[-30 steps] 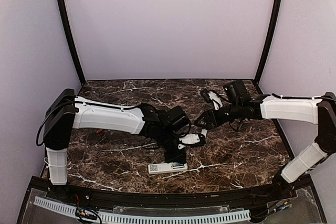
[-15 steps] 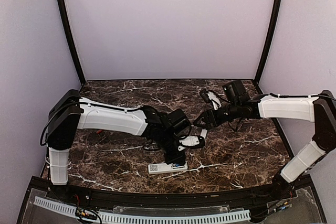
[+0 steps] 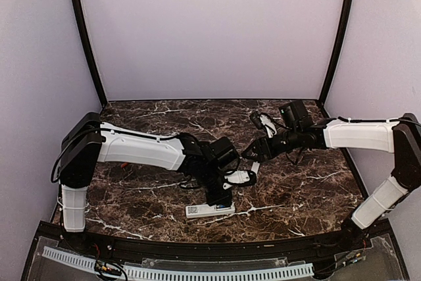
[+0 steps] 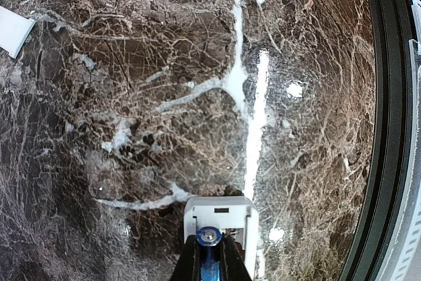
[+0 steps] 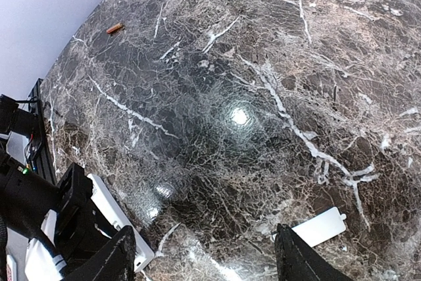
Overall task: Load the batteries into the remote control
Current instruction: Place the battery in the battery compartment.
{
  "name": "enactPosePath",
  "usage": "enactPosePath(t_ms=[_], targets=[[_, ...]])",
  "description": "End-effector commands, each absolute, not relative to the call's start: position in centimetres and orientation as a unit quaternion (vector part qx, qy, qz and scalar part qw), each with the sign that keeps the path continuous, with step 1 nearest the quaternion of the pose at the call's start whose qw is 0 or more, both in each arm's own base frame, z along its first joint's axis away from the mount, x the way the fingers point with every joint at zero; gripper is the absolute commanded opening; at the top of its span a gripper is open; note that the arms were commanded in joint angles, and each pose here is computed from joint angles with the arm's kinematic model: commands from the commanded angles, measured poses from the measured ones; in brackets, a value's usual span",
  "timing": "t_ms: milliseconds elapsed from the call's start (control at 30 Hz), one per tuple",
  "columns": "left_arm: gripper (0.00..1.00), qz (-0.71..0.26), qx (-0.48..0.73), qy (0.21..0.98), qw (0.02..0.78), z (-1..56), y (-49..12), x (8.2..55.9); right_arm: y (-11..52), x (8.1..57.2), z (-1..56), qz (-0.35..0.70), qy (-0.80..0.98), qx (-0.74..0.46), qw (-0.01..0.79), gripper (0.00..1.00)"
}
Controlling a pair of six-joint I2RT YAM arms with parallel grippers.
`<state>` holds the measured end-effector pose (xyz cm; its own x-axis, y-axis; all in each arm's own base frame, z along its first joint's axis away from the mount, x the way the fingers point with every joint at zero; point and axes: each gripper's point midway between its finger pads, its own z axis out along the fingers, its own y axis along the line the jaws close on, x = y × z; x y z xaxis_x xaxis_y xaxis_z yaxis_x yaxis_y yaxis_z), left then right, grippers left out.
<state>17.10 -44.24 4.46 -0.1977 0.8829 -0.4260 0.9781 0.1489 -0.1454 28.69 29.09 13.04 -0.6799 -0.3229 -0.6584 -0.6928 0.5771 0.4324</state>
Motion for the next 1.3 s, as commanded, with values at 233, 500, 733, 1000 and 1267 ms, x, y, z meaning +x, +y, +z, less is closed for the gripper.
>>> enactPosePath(t_ms=[233,500,733,1000,1267], targets=[[0.0,-0.159,0.637,0.75,0.085,3.6,-42.2,16.1,29.4,28.8,14.4,0.364,0.834,-0.305,0.281,0.69],[0.04,-0.156,0.645,0.743,0.087,2.9,-42.1,16.0,29.2,28.4,14.8,0.371,0.832,-0.303,0.281,0.69],[0.06,-0.151,0.649,0.74,0.086,2.8,-41.9,15.9,29.2,28.1,14.9,0.374,0.83,-0.304,0.281,0.69],[0.17,-0.152,0.654,0.737,0.08,3.0,-41.9,15.3,29.2,27.9,14.8,0.378,0.83,-0.303,0.278,0.69],[0.19,-0.155,0.651,0.738,0.083,3.6,-42.2,15.3,29.1,27.5,15.1,0.383,0.827,-0.302,0.278,0.69]])
